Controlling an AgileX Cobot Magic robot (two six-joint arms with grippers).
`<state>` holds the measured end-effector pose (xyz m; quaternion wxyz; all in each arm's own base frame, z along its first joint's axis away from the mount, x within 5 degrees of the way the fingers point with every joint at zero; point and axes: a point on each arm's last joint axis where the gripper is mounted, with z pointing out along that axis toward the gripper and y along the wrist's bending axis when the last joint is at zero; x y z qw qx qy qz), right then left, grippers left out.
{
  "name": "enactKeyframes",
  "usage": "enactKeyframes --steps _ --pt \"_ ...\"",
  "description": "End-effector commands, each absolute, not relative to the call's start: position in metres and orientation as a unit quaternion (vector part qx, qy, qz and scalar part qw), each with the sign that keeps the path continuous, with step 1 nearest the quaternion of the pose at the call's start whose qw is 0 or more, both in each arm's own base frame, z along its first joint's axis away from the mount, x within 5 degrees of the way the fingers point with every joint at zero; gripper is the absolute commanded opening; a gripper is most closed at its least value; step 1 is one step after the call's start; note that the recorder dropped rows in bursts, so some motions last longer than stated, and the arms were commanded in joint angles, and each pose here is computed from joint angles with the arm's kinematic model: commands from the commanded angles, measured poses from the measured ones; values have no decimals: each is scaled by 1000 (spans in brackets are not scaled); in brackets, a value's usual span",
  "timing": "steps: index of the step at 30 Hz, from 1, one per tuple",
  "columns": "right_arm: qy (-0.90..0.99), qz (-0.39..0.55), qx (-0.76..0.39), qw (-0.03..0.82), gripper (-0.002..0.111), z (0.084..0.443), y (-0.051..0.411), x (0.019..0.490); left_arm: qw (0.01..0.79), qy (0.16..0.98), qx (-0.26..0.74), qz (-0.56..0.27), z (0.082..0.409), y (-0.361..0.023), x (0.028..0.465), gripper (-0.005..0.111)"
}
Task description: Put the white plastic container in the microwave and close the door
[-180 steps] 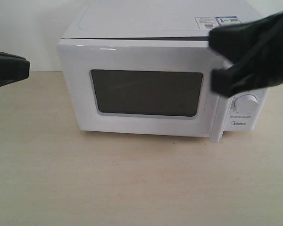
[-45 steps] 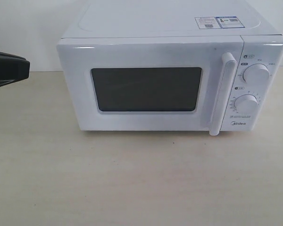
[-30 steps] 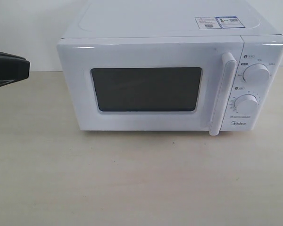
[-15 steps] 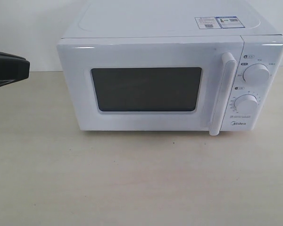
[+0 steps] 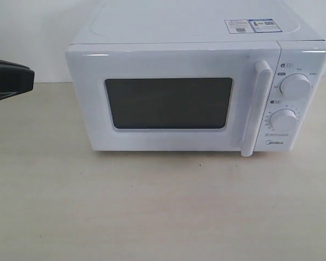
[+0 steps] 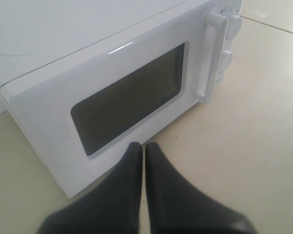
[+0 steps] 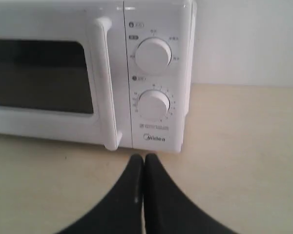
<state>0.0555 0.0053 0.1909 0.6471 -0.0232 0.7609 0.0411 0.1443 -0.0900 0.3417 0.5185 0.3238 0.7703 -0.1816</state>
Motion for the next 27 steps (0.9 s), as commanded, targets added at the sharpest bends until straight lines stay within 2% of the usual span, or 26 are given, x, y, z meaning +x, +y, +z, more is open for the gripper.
enactKeyframes --steps 1,18,27 --pt "782 12 -59 620 0 184 5 54 513 773 323 -184 339 -91 145 4" --pt "792 33 -30 608 0 182 5 53 513 773 323 -184 339 -91 145 4" --pt "793 -2 5 609 0 182 0 53 513 773 323 -184 339 -91 145 4"
